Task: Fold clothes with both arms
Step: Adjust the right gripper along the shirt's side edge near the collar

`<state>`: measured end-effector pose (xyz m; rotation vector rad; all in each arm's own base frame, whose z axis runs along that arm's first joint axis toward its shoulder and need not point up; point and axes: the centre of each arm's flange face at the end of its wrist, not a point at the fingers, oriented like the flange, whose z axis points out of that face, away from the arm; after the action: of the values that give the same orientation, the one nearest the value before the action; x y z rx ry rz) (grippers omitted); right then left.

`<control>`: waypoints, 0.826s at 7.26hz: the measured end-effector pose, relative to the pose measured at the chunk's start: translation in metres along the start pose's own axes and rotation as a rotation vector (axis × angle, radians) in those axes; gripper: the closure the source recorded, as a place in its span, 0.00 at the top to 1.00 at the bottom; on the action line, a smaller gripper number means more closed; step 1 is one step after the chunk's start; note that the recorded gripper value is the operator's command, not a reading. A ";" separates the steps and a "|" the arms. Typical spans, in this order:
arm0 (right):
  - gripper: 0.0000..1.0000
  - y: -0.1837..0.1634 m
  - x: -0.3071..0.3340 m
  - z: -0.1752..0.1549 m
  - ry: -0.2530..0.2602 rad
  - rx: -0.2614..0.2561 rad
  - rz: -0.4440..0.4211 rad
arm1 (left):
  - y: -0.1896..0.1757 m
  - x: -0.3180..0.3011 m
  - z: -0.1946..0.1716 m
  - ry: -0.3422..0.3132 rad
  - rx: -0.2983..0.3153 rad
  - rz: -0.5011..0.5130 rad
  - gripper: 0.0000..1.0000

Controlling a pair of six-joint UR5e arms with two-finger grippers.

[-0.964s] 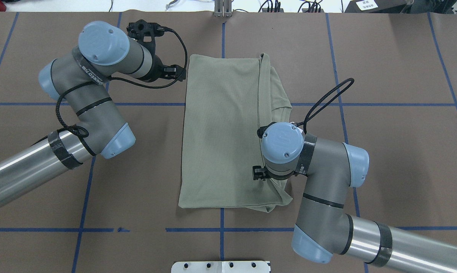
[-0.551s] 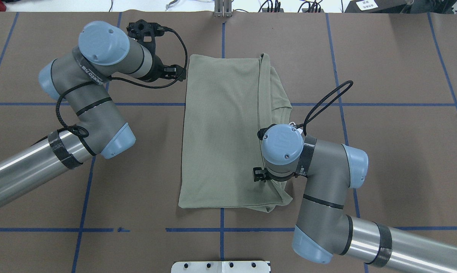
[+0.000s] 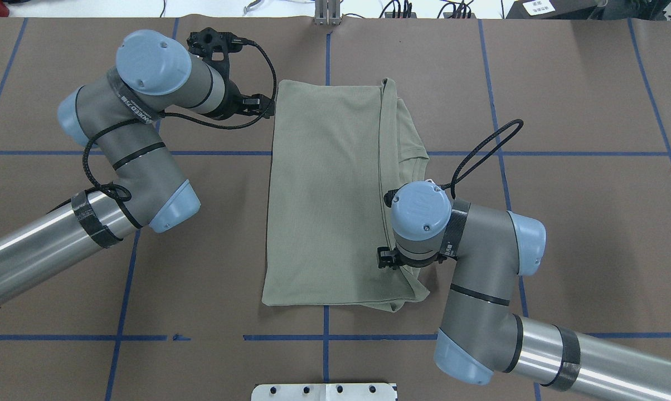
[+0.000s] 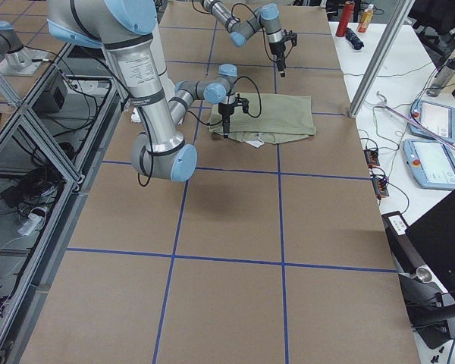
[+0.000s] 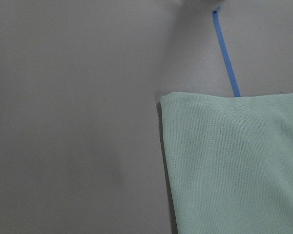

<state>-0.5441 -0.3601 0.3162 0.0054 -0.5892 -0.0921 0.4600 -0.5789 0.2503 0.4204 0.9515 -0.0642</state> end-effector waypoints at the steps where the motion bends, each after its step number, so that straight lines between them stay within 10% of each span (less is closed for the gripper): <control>1: 1.00 -0.004 0.009 0.001 0.006 -0.001 0.011 | 0.000 0.001 0.000 0.001 0.000 0.000 1.00; 6: 1.00 -0.009 0.061 0.005 0.028 -0.003 0.053 | 0.000 0.005 -0.001 0.007 0.001 0.001 1.00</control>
<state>-0.4972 -0.3740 0.3544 -0.0118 -0.5614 -0.0415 0.4619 -0.5774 0.2457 0.4223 0.9580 -0.0618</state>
